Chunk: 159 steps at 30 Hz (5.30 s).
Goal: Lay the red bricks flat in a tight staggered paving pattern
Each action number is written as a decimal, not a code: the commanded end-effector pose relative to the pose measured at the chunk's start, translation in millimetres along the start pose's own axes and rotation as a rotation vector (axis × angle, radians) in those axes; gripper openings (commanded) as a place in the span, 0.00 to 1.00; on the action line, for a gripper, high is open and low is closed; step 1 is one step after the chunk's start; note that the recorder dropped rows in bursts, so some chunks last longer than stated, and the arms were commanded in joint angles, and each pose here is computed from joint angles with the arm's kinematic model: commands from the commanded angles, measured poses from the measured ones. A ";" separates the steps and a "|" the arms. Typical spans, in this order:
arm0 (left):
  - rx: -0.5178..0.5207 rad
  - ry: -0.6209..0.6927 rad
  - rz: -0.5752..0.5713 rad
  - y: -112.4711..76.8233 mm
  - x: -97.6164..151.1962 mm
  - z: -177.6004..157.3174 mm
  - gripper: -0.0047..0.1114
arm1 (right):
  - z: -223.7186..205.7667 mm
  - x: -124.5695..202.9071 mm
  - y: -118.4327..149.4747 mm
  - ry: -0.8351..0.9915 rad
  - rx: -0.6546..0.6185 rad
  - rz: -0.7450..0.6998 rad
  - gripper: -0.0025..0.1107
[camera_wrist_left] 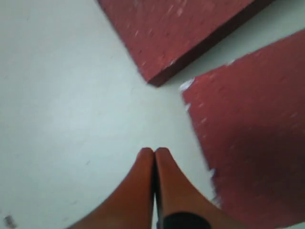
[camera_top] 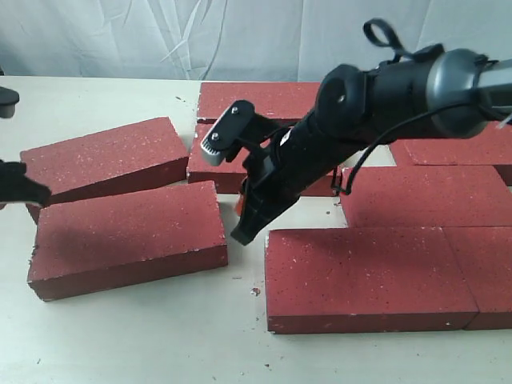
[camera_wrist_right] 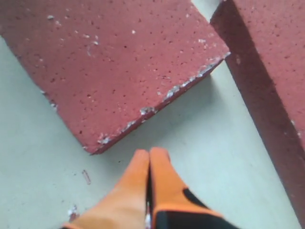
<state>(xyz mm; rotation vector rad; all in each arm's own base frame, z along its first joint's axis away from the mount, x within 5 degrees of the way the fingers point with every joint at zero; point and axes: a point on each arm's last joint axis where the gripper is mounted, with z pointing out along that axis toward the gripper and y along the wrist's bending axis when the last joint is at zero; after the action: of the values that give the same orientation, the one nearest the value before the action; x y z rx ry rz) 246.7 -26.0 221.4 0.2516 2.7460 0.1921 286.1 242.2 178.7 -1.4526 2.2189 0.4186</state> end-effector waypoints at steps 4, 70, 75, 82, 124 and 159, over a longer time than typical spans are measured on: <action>0.215 -0.422 -0.015 -30.0 -37.9 -11.2 0.04 | -83.7 4.8 -18.6 -0.049 0.037 0.016 0.01; 0.298 -0.334 0.513 -164.2 -154.5 117.4 0.04 | -16.1 31.1 -105.3 0.133 0.076 0.223 0.01; 0.280 -0.360 0.533 -163.4 -156.7 117.3 0.04 | -16.2 32.3 -103.4 0.148 0.057 0.222 0.01; 0.264 -0.334 0.493 -143.6 -159.7 119.7 0.04 | -7.7 46.6 -104.3 0.273 0.040 0.151 0.01; 0.290 -0.385 0.478 -164.2 -158.5 125.2 0.04 | -22.0 44.2 -112.4 0.272 0.185 0.253 0.01; 0.278 -0.347 0.445 -147.3 -158.7 135.5 0.04 | -39.1 35.9 -111.9 0.229 0.231 0.255 0.01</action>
<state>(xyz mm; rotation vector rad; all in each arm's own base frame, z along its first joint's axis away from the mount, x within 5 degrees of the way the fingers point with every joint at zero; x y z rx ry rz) 423.2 -178.6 129.0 0.8710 2.3500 -0.1027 366.9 153.0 186.8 -1.1751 2.5632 0.0724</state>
